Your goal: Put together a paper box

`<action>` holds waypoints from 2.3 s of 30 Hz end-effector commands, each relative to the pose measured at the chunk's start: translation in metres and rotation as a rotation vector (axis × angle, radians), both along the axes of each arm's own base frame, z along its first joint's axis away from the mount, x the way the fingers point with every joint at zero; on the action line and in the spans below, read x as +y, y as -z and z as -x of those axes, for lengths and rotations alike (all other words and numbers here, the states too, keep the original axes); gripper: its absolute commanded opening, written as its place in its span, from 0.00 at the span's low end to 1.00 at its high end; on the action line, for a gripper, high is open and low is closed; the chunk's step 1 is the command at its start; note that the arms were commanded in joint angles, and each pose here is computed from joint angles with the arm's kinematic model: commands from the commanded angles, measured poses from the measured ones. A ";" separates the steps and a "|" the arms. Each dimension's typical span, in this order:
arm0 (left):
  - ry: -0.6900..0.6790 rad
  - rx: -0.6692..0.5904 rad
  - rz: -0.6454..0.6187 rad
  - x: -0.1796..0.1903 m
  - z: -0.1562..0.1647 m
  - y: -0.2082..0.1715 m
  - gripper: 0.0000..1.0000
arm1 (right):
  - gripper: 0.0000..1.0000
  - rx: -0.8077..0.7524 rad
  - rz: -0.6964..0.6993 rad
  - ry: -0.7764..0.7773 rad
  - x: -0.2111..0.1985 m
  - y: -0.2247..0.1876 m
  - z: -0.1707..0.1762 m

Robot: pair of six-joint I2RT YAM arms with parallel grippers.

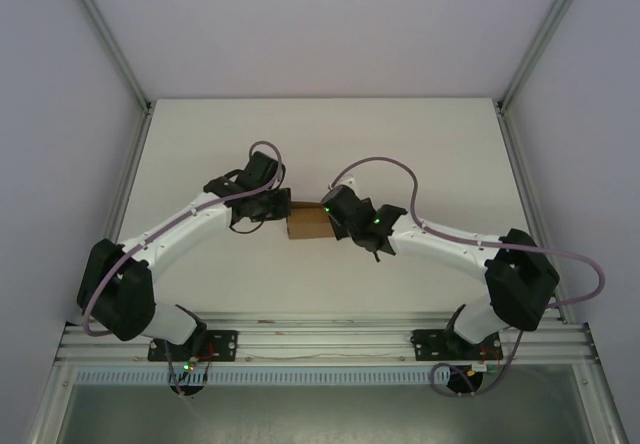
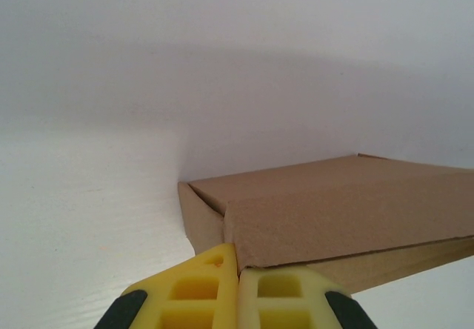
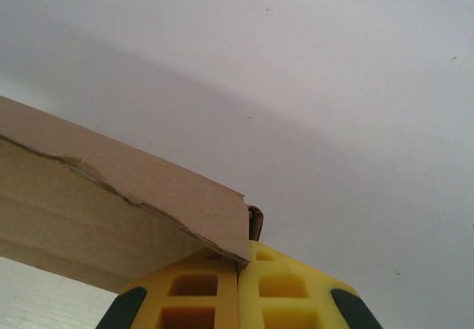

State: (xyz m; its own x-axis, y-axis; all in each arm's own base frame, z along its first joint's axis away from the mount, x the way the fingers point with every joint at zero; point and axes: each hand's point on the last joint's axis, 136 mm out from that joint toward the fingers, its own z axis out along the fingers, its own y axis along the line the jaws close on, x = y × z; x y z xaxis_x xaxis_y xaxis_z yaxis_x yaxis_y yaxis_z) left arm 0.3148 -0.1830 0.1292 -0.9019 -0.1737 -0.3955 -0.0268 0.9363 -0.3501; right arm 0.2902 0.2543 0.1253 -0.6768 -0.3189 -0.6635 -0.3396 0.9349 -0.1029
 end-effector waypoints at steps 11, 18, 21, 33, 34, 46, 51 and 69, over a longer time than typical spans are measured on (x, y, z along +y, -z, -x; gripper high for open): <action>-0.011 0.169 -0.006 0.003 0.029 0.044 0.00 | 0.00 0.116 0.032 -0.045 0.000 0.037 0.026; -0.013 0.196 0.084 -0.007 0.022 0.021 0.00 | 0.00 0.147 0.032 -0.050 0.003 0.040 0.029; 0.006 0.190 0.058 -0.005 0.020 0.009 0.00 | 0.00 0.141 0.034 -0.055 0.003 0.039 0.029; 0.009 0.202 -0.132 0.016 0.037 0.075 0.00 | 0.00 0.120 0.045 -0.065 -0.003 0.046 0.030; 0.015 0.185 -0.182 0.020 0.038 0.077 0.00 | 0.00 0.104 0.048 -0.066 -0.004 0.046 0.029; 0.109 -0.031 -0.371 0.020 0.059 0.090 0.00 | 0.31 0.038 -0.074 -0.127 0.001 0.032 0.036; 0.122 -0.061 -0.385 0.016 0.059 0.092 0.00 | 0.71 -0.053 -0.263 -0.097 0.006 -0.027 0.034; 0.177 -0.155 -0.356 0.001 0.048 0.066 0.01 | 0.58 0.074 -0.325 0.185 -0.029 0.002 -0.012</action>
